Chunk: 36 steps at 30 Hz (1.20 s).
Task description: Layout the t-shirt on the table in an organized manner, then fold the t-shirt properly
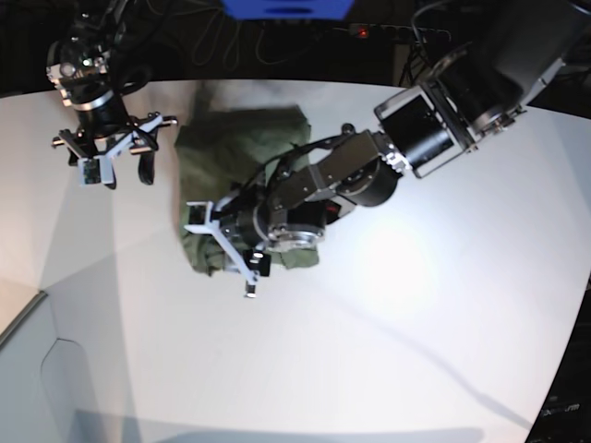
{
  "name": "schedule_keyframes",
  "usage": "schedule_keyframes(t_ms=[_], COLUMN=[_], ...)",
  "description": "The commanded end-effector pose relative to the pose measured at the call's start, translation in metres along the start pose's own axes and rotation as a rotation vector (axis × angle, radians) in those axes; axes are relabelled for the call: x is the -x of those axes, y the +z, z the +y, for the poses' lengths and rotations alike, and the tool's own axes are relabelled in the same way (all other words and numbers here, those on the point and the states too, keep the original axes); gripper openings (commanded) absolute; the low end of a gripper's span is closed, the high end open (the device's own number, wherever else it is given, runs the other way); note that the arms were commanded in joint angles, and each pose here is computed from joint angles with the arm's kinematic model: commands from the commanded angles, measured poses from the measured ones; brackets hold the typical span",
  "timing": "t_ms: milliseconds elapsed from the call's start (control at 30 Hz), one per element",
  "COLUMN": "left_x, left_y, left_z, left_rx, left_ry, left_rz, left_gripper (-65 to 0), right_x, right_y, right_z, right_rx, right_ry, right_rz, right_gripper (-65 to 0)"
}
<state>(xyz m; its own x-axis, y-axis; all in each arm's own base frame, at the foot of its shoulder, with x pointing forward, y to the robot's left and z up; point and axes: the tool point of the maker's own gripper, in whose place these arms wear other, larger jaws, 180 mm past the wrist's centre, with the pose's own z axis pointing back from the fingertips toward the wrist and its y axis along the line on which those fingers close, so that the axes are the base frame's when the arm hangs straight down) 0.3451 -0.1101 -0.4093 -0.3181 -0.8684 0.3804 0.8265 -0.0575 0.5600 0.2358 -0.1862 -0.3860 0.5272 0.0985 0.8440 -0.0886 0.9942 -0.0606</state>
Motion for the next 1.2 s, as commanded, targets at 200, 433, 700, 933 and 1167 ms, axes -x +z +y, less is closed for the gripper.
schedule_keyframes(t_ms=[200, 433, 700, 933, 1167], left_x=[-0.015, 0.011, 0.148, 0.221, 0.233], left_y=[0.029, 0.083, 0.153, 0.206, 0.257], left_z=[0.058, 0.122, 0.081, -0.030, -0.150], left_rx=[-0.151, -0.382, -0.594, -0.618, -0.508], left_ry=[0.031, 0.297, 0.754, 1.047, 1.255], left_rz=[-0.070, -0.131, 0.038, 0.206, 0.372], left_gripper=[-32.4, -32.5, -48.9, -65.0, -64.8], right_x=[-0.014, -0.013, 0.001, 0.043, 0.087], right_y=[0.001, 0.002, 0.009, 0.042, 0.092], right_z=[-0.001, -0.001, -0.003, 0.004, 0.016], right_rx=[0.001, 0.000, 0.007, 0.003, -0.031], right_ry=[0.001, 0.000, -0.001, -0.006, -0.098], right_rz=[-0.053, -0.050, -0.010, 0.097, 0.199], right_gripper=[-29.1, -29.2, -45.9, -65.0, -65.0])
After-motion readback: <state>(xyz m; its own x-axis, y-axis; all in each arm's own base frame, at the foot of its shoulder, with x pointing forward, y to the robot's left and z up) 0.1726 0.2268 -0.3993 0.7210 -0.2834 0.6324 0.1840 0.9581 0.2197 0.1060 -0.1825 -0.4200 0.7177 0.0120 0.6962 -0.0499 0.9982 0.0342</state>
